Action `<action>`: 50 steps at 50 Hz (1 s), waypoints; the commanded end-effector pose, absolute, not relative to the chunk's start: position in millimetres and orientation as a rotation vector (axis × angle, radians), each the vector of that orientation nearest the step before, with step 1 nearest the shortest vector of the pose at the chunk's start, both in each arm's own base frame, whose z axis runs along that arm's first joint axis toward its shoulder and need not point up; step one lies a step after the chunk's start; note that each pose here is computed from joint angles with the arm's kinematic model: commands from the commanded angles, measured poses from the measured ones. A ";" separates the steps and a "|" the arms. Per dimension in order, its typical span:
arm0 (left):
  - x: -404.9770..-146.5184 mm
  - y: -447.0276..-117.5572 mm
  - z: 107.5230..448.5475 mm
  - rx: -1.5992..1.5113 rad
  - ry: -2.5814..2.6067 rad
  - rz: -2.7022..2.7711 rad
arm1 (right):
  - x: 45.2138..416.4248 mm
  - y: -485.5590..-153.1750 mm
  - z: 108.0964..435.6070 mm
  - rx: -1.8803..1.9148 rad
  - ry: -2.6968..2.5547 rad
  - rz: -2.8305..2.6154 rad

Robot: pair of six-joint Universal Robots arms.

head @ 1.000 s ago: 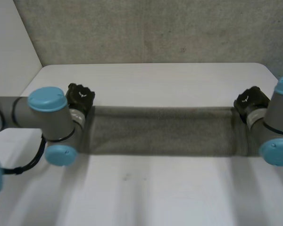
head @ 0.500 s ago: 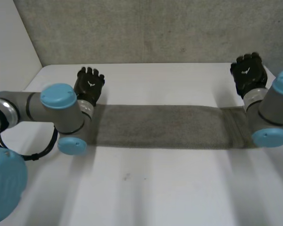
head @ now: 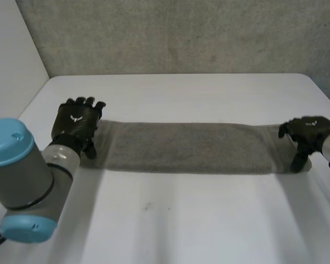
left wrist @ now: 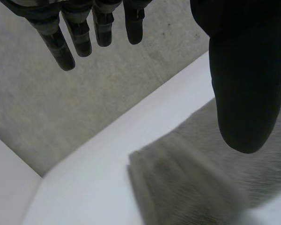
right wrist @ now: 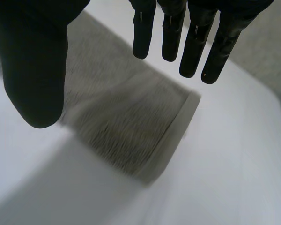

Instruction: Fold the towel.

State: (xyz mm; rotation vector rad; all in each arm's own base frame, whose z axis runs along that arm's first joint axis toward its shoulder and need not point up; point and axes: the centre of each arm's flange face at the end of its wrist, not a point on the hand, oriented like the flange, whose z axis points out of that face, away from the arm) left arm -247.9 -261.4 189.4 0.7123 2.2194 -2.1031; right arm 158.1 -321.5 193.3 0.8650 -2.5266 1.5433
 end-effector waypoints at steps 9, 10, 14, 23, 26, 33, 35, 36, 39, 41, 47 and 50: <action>-230.1 -261.7 177.3 0.485 2.410 -2.106 | 125.8 -330.2 143.1 0.777 -2.468 1.623; -230.0 -261.4 176.9 0.486 2.411 -2.104 | 125.8 -330.3 143.1 0.777 -2.468 1.623; -229.7 -259.6 174.9 0.488 2.418 -2.094 | 124.6 -335.9 137.5 0.774 -2.449 1.643; -228.8 -257.2 170.3 0.493 2.433 -2.072 | 120.3 -344.1 128.0 0.775 -2.440 1.636; -228.5 -257.5 169.8 0.493 2.435 -2.070 | 119.7 -346.5 123.9 0.782 -2.437 1.631; -228.0 -257.9 169.8 0.489 2.434 -2.069 | 106.1 -355.0 122.1 0.769 -2.394 1.617; -227.7 -257.0 168.6 0.490 2.438 -2.063 | 101.1 -356.4 119.2 0.766 -2.385 1.589; -227.6 -257.0 168.6 0.490 2.438 -2.063 | 95.3 -359.2 119.9 0.767 -2.360 1.573; -227.0 -256.7 167.9 0.489 2.440 -2.058 | 71.0 -370.1 127.7 0.717 -2.281 1.535; -226.0 -256.8 167.1 0.486 2.442 -2.053 | 56.5 -375.3 132.6 0.675 -2.236 1.507; -223.5 -258.5 168.2 0.473 2.437 -2.054 | 22.2 -388.6 160.8 0.541 -2.094 1.457; -221.9 -259.8 168.2 0.465 2.435 -2.052 | 24.7 -389.5 164.7 0.534 -2.094 1.480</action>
